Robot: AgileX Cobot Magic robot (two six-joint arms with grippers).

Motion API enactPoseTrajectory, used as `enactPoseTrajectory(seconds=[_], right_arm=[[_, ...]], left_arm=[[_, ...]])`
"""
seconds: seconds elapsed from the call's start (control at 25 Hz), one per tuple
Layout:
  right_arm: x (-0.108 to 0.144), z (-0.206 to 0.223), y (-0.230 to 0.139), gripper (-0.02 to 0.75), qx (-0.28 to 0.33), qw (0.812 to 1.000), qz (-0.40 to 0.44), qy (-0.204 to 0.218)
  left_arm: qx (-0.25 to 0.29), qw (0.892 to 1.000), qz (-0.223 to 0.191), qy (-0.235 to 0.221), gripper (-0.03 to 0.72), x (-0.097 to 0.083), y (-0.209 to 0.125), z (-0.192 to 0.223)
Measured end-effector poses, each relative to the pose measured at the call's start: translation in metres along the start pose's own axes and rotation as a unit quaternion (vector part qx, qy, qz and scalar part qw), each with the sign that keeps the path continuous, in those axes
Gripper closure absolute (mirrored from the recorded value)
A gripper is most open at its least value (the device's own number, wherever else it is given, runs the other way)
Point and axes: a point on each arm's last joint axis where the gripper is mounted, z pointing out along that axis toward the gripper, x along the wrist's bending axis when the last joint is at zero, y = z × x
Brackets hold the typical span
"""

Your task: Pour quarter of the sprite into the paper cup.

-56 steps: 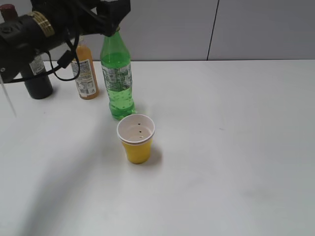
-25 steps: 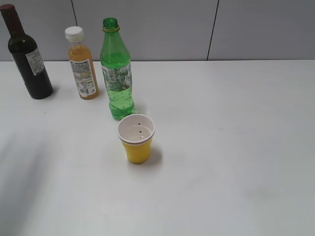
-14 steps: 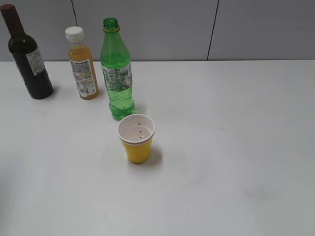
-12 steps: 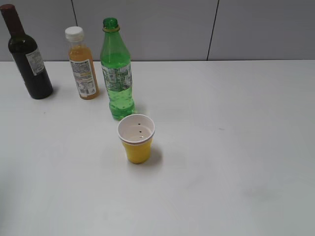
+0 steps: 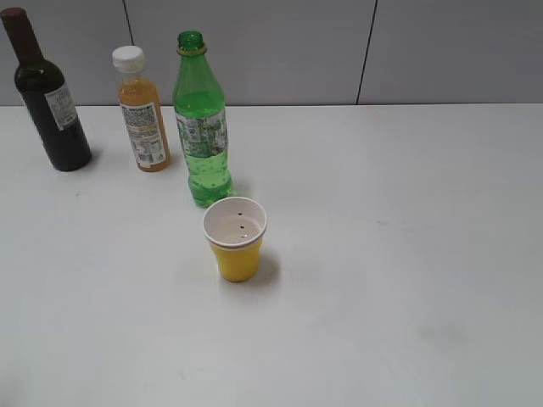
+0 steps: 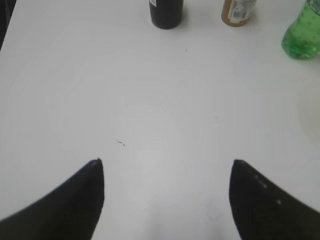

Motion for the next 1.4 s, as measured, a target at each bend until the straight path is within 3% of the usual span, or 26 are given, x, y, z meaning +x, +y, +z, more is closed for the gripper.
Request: enactPoseTrajectory(seconds=[0.36, 0.84, 1.2, 1.4], right_arm=[[0.000, 0.000, 0.000, 0.147, 0.000, 1.000, 0.000, 0.000], [0.000, 0.000, 0.000, 0.147, 0.000, 1.000, 0.000, 0.000], [0.000, 0.000, 0.000, 0.147, 0.000, 1.000, 0.000, 0.000], [0.000, 0.000, 0.000, 0.146, 0.000, 1.000, 0.000, 0.000]], left_arm=[[-0.045, 0.999, 0.016, -0.020, 0.098, -0.012, -0.021, -0.020], [-0.062, 0.998, 0.017, -0.022, 0.098, -0.019, -0.056, -0.034], [-0.142, 0.989, 0.036, -0.010, 0.098, -0.024, -0.074, -0.053], [-0.139, 0.989, 0.045, -0.025, 0.098, -0.024, -0.076, -0.051]])
